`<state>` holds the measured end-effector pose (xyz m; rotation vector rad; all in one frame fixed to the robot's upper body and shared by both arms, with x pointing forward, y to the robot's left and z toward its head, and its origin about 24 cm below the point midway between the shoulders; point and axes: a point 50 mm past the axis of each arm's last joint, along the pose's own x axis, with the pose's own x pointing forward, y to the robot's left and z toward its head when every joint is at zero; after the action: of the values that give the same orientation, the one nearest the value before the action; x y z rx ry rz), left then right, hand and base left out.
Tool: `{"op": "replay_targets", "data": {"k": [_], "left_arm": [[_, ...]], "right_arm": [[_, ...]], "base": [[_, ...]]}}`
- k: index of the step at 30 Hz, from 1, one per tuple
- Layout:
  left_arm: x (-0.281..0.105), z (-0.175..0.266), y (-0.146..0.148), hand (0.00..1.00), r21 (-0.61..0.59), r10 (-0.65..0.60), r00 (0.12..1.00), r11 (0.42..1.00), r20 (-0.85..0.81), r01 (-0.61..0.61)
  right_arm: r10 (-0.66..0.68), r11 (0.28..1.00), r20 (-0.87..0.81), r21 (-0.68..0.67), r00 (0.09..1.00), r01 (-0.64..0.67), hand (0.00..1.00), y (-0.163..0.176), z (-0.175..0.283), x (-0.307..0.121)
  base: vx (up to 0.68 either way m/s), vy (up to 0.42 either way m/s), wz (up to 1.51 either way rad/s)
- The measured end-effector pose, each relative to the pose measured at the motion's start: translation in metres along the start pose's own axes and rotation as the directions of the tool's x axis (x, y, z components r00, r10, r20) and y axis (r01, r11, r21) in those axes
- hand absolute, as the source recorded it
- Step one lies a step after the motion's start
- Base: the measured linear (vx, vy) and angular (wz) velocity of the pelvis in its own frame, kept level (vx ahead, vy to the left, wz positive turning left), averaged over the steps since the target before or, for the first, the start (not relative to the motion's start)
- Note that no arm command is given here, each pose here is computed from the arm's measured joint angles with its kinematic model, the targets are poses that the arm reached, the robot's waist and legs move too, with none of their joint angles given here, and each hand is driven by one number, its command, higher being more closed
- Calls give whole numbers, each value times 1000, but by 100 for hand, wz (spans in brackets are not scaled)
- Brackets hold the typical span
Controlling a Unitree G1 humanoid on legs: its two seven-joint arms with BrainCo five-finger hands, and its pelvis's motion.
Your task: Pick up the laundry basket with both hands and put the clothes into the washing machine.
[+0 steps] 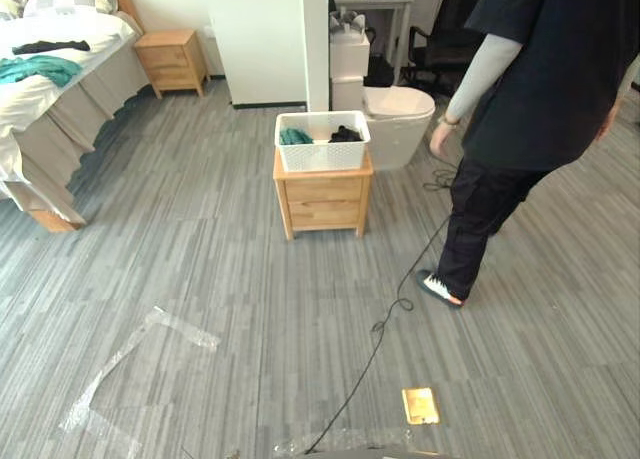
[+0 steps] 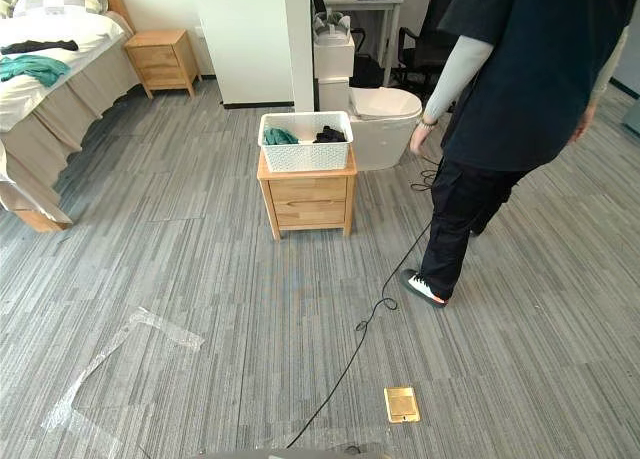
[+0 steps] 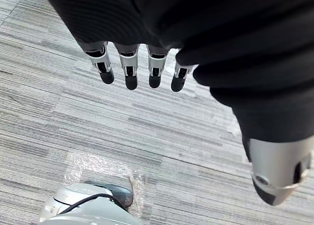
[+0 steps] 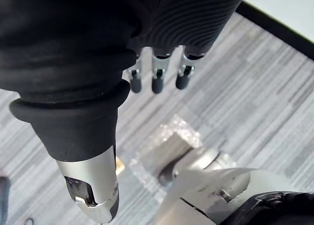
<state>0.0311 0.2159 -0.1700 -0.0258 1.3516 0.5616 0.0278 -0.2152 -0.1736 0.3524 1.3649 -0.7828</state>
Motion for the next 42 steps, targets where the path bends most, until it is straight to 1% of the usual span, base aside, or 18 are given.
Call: {"op": "replay_targets", "data": {"k": [3, 9, 23, 35, 40, 42], "left_arm": [[0, 10, -3, 0, -25, -14, 999, 1000, 29, 14], [0, 17, -8, 0, -30, -42, 998, 999, 51, 44], [0, 16, -8, 0, -30, -45, 998, 998, 48, 46], [1, 11, -7, 0, -54, -60, 998, 997, 20, 61], [2, 10, -4, 0, -111, -50, 999, 993, 10, 51], [2, 11, -3, 0, -153, -45, 999, 987, 9, 46]], "right_arm": [[27, 999, 15, 20, 1000, -27, 0, 11, 9, -1], [99, 995, 62, 4, 993, -99, 0, 40, 27, -6], [100, 995, 63, 2, 993, -100, 0, 41, 28, -6], [100, 995, 62, 5, 993, -100, 0, 41, 28, -6], [106, 994, 57, 26, 993, -107, 0, 44, 27, -7], [118, 992, 61, 38, 991, -120, 0, 49, 27, -8]], "base": [[87, 20, 0], [37, 4, 3], [-1, -1, 0], [-3, -2, -1], [-23, -10, -12], [-8, 0, -14]]}}
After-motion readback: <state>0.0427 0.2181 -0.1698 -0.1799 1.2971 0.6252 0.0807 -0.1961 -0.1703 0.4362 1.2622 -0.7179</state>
